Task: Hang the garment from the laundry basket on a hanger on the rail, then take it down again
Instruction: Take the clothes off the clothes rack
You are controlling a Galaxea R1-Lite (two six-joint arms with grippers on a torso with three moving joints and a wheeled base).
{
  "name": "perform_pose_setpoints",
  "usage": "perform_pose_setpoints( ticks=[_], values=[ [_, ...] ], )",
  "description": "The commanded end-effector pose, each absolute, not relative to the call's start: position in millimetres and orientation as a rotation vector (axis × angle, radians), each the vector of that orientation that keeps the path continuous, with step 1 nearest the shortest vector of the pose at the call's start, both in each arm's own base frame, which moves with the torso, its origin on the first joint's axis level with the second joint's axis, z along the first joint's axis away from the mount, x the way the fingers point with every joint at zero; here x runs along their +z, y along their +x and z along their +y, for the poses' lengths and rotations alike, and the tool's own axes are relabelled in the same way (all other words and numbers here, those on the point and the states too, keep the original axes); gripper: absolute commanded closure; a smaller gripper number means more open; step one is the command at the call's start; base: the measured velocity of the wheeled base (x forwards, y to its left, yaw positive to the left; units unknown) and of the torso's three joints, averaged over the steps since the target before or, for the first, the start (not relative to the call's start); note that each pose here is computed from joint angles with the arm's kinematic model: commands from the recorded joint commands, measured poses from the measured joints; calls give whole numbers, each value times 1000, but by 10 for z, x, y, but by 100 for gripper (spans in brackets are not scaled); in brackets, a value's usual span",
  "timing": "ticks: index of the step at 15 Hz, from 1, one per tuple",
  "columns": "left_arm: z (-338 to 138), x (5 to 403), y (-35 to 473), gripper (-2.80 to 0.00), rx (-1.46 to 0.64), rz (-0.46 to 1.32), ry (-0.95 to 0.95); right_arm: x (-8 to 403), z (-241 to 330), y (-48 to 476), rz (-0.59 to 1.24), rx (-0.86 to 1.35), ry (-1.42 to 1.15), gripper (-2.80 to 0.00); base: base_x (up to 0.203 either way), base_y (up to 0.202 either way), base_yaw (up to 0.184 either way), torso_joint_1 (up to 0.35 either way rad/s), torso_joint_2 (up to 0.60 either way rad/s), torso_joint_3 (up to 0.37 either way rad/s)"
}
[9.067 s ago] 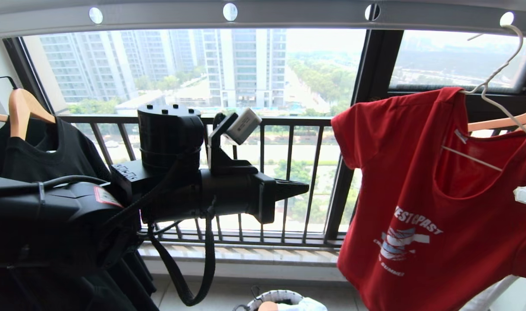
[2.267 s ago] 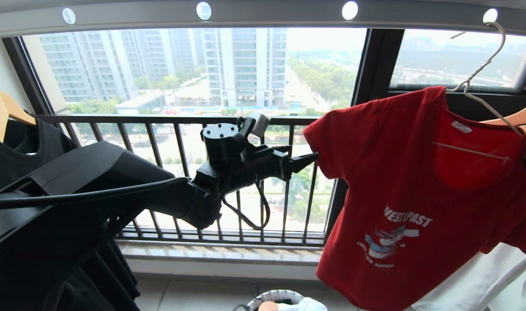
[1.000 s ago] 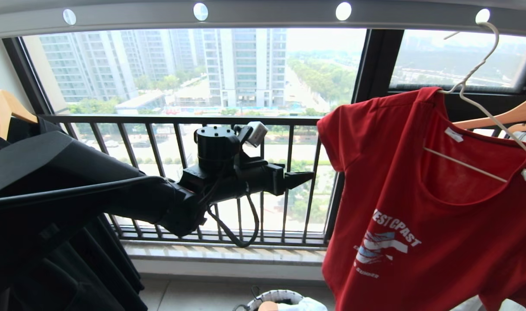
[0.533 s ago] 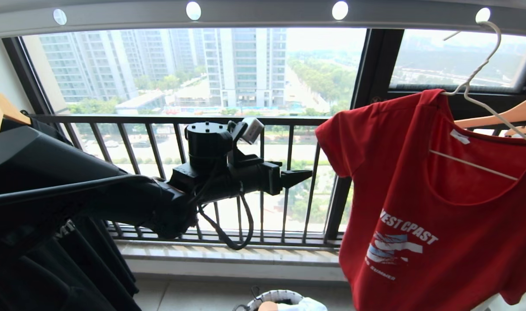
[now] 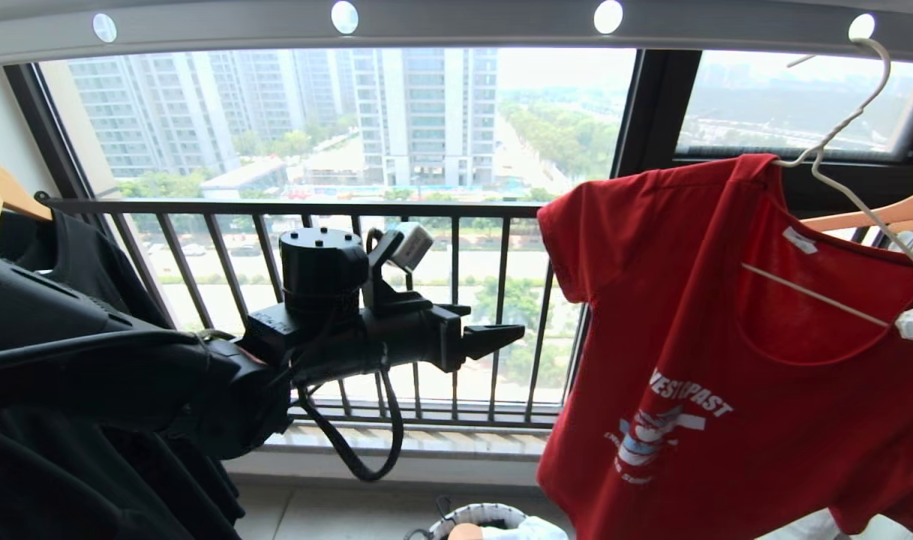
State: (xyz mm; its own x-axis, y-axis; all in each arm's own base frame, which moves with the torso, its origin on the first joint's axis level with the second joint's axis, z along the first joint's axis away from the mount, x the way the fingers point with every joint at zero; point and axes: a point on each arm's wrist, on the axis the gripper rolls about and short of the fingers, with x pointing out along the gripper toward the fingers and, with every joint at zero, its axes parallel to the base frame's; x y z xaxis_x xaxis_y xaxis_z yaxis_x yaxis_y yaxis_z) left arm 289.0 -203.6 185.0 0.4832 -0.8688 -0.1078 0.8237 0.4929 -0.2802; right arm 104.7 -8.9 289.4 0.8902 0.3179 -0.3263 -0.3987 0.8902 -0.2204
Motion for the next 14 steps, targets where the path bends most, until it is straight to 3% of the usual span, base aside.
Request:
perform_pose_setpoints(
  ticks=[1,4,8,14],
  values=[
    [-1943,1867,2758,0,-1039,253,-200,2967,47,971,232,494,-319,0,0,0,0,0,0,0],
    [-1846,1824,2631,0,-1027,278,-196,3104,185,1224,245,541,-310,0,0,0,0,0,0,0],
    [-1699,1846,2570,0,-982,271,-195,3181,588,1601,219,401,-377,0,0,0,0,0,0,0],
    [-1654,1895,2558,0,-976,246,-189,3169,1086,2062,125,-54,-630,0,0,0,0,0,0,0]
  ],
)
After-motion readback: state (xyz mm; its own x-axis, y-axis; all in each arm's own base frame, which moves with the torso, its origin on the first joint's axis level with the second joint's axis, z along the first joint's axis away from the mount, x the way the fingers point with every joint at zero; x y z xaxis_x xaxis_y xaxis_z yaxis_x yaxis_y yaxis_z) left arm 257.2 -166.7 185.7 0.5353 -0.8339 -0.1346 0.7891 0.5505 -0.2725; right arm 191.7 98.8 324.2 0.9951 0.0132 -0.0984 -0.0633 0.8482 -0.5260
